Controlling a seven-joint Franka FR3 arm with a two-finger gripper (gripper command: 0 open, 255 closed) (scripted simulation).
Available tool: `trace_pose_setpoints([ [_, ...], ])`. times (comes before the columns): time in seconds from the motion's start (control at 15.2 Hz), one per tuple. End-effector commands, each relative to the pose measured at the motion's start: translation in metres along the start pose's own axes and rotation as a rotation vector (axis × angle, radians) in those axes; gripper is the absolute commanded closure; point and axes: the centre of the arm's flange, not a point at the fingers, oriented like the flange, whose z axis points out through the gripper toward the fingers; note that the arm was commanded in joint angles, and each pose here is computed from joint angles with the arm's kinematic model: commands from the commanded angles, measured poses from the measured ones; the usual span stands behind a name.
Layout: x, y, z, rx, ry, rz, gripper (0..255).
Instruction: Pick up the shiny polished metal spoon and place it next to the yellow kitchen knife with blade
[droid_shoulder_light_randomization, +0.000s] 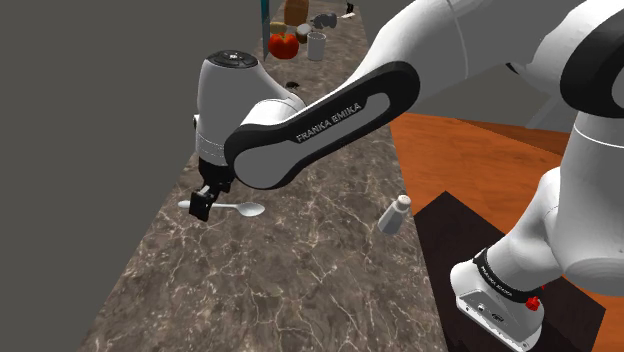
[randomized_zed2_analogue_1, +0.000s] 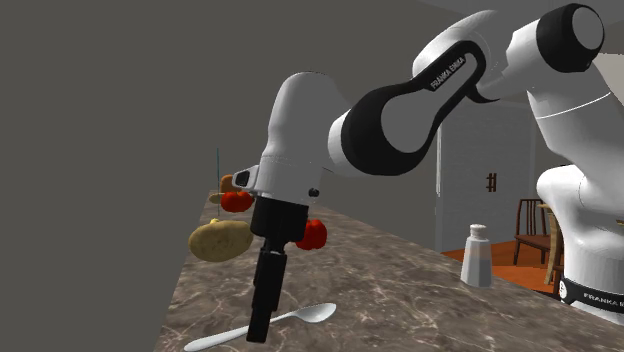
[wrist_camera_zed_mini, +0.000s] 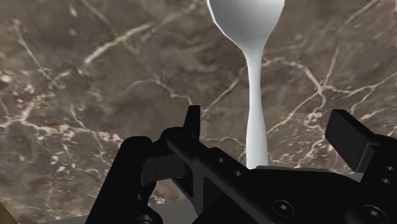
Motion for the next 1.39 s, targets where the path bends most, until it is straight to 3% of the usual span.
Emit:
trace_pose_setpoints([
  [0.0, 0.0, 0.0, 0.001, 0.0, 0.0, 0.0, 0],
  [0.26, 0.0, 0.0, 0.001, 0.0, 0.0, 0.0, 0],
  [0.33, 0.0, 0.0, 0.001, 0.0, 0.0, 0.0, 255],
  [0.92, 0.0, 0.0, 0.001, 0.0, 0.0, 0.0, 255],
  [1.32, 0.007, -0.004, -0.03, 0.0, 0.0, 0.0, 255],
])
